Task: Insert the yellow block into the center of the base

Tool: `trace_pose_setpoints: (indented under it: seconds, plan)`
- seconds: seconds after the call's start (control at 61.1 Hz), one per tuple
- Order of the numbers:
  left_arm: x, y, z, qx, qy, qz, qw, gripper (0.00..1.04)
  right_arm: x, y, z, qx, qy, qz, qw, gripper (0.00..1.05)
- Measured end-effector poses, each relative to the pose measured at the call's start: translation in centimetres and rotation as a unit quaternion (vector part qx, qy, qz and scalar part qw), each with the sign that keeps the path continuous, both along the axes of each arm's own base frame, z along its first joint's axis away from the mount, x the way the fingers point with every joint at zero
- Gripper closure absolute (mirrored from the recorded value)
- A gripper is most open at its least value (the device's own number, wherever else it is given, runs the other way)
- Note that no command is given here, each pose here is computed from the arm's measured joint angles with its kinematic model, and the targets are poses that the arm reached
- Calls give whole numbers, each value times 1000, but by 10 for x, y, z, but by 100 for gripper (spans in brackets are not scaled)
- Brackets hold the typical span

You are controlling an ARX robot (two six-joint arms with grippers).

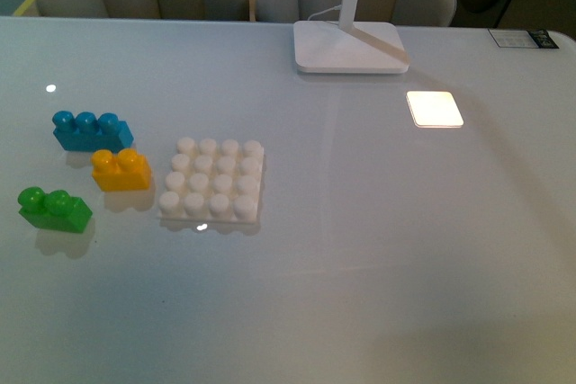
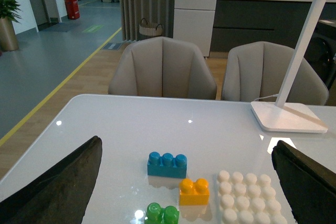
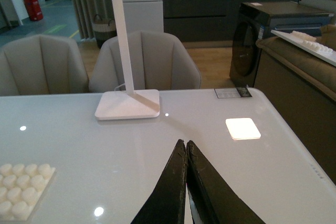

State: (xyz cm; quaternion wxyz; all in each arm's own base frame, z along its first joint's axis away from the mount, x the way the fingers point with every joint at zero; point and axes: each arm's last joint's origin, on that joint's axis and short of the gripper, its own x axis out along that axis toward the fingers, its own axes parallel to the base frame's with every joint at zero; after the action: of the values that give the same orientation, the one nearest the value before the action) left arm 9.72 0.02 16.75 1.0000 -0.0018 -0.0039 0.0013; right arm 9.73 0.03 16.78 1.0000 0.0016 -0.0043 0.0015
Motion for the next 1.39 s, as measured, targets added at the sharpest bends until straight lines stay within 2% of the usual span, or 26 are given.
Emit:
trace_pose_setpoints:
  seconds: [0.049, 0.164, 0.311, 0.344, 0.377, 0.409, 0.442, 0.557, 0.851, 1.13, 1.392]
  plan:
    - [0, 0, 0, 0, 0, 0, 1000, 7, 0, 0, 0, 0, 0, 0, 1000, 97]
    - [0, 0, 0, 0, 0, 0, 1000, 7, 0, 0, 0, 0, 0, 0, 1000, 76]
    - [0, 0, 0, 0, 0, 0, 1000, 7, 0, 0, 0, 0, 0, 0, 1000, 36]
    - [0, 0, 0, -1, 5, -6, 1000, 7, 0, 0, 0, 0, 0, 0, 1000, 30]
    - [1, -2, 1, -29, 112, -73, 991, 7, 0, 0, 0, 0, 0, -1, 1000, 20]
    - [4, -4, 1, -60, 193, -110, 973, 7, 0, 0, 0, 0, 0, 1, 1000, 13]
    - [8, -6, 0, -74, 233, -123, 962, 7, 0, 0, 0, 0, -1, 1, 1000, 8]
    - [24, -15, -4, -85, 282, -131, 946, 7, 0, 0, 0, 0, 0, 0, 1000, 9]
    - [70, -46, -4, -80, 275, -132, 949, 7, 0, 0, 0, 0, 0, 0, 1000, 9]
    - [121, -85, -29, -25, 270, -153, 950, 7, 0, 0, 0, 0, 0, 0, 1000, 9]
    - [174, -97, -56, 24, 295, -102, 950, 7, 0, 0, 0, 0, 0, 0, 1000, 9]
